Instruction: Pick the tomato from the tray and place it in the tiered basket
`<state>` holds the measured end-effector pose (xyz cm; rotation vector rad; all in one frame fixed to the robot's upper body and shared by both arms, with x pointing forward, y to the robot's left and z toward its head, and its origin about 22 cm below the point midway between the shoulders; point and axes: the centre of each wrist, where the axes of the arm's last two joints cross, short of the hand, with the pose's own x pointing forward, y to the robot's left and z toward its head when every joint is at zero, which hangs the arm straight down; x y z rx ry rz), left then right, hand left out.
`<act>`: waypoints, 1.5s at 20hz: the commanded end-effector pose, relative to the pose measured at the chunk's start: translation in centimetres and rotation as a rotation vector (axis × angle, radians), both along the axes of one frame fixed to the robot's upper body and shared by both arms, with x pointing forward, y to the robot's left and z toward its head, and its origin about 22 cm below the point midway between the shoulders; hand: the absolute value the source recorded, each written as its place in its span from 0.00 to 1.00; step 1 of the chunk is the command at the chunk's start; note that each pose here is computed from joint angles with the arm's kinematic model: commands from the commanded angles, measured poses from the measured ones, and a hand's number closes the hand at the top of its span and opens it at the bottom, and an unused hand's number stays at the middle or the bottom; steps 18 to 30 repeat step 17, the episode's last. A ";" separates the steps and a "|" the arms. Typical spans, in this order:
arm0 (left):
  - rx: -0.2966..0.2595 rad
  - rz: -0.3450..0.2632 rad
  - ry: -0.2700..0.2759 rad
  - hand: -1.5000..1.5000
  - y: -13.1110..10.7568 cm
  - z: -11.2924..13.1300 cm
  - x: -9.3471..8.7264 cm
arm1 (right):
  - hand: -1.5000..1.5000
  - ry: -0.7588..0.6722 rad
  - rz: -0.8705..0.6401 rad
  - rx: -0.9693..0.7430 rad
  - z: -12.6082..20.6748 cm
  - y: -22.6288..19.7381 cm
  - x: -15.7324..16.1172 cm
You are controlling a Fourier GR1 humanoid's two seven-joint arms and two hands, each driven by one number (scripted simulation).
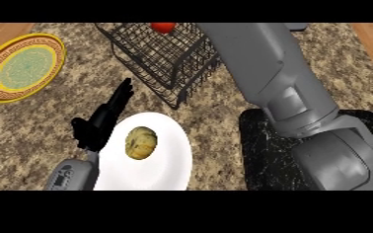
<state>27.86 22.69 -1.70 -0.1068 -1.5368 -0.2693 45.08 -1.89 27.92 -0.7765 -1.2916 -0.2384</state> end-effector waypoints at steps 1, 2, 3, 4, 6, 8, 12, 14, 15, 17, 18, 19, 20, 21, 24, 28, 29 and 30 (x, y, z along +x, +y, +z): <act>0.002 0.038 0.035 0.50 1.0 -0.9 -1.0 | 0.00 -0.133 -0.213 0.006 0.6 -1.5 0.7; 0.015 0.042 0.013 0.50 2.5 -0.5 -0.7 | 0.00 -0.167 -0.240 -0.004 1.1 -2.3 0.8; -0.020 0.066 0.035 0.50 1.2 -0.6 -1.0 | 0.00 -0.183 -0.240 -0.003 1.3 -1.9 0.6; -0.012 0.072 0.051 0.50 2.3 -1.2 -2.0 | 0.00 -0.193 -0.280 -0.013 1.5 -3.3 1.0; 0.002 0.098 0.033 0.50 2.9 -1.1 -1.9 | 0.00 -0.263 -0.286 0.018 -1.0 -2.4 0.7; -0.009 0.096 0.032 0.50 2.1 -1.5 -2.6 | 0.00 -0.286 -0.283 0.041 1.8 -3.9 0.6; -0.001 0.147 0.061 0.50 4.1 -1.8 -2.8 | 0.00 -0.327 -0.277 0.079 2.5 -5.6 0.1; -0.003 0.175 0.055 0.50 5.2 -1.4 -2.9 | 0.00 -0.279 -0.270 0.040 -0.8 -6.2 0.2; 0.000 0.186 0.070 0.50 4.4 -2.1 -3.4 | 0.00 -0.263 -0.269 0.038 -0.4 -7.2 0.3; -0.019 0.178 0.064 0.50 4.2 -1.7 -2.7 | 0.00 -0.240 -0.234 0.044 -2.4 -6.5 -0.3; -0.019 0.178 0.064 0.50 4.2 -1.7 -2.7 | 0.00 -0.240 -0.234 0.044 -2.4 -6.5 -0.3; -0.019 0.178 0.064 0.50 4.2 -1.7 -2.7 | 0.00 -0.240 -0.234 0.044 -2.4 -6.5 -0.3; -0.019 0.178 0.064 0.50 4.2 -1.7 -2.7 | 0.00 -0.240 -0.234 0.044 -2.4 -6.5 -0.3; -0.019 0.178 0.064 0.50 4.2 -1.7 -2.7 | 0.00 -0.240 -0.234 0.044 -2.4 -6.5 -0.3; -0.019 0.178 0.064 0.50 4.2 -1.7 -2.7 | 0.00 -0.240 -0.234 0.044 -2.4 -6.5 -0.3; -0.019 0.178 0.064 0.50 4.2 -1.7 -2.7 | 0.00 -0.240 -0.234 0.044 -2.4 -6.5 -0.3; -0.019 0.178 0.064 0.50 4.2 -1.7 -2.7 | 0.00 -0.240 -0.234 0.044 -2.4 -6.5 -0.3; -0.019 0.178 0.064 0.50 4.2 -1.7 -2.7 | 0.00 -0.240 -0.234 0.044 -2.4 -6.5 -0.3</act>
